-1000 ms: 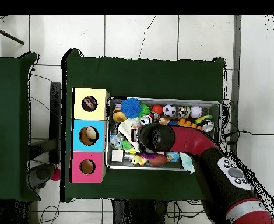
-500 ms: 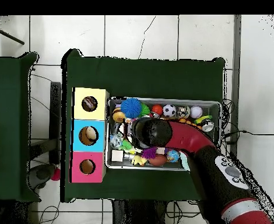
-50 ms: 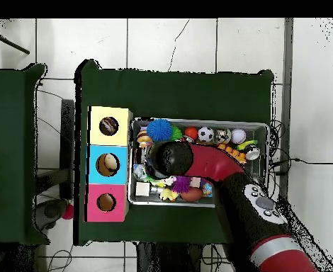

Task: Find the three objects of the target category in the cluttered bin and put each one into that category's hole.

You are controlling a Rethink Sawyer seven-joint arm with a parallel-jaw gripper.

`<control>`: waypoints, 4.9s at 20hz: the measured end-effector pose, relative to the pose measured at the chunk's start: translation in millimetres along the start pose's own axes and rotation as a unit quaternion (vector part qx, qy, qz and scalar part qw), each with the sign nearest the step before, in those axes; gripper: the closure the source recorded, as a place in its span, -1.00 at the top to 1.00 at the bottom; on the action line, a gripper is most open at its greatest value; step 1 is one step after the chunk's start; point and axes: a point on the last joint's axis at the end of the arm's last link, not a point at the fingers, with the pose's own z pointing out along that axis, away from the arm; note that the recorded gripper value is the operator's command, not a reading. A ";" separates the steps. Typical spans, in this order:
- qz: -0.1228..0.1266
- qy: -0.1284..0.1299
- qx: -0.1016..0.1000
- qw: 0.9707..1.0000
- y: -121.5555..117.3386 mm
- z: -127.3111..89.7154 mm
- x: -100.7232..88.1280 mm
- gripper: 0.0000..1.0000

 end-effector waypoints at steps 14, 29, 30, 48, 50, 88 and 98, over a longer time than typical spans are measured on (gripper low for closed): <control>-0.040 -0.006 0.045 0.998 54.6 -9.7 -50.4 -1.00; -0.015 -0.009 0.023 1.000 63.8 -80.3 -103.1 -1.00; -0.014 -0.007 0.021 1.000 65.1 -89.8 -107.3 -1.00; 0.054 -0.028 -0.051 0.997 82.2 -101.0 -117.9 -1.00; 0.063 -0.038 -0.054 0.996 82.3 -94.3 -115.8 -1.00; 0.167 -0.032 -0.153 0.974 137.4 -37.1 -78.5 -1.00; 0.166 -0.032 -0.151 0.974 136.2 -31.6 -74.2 -1.00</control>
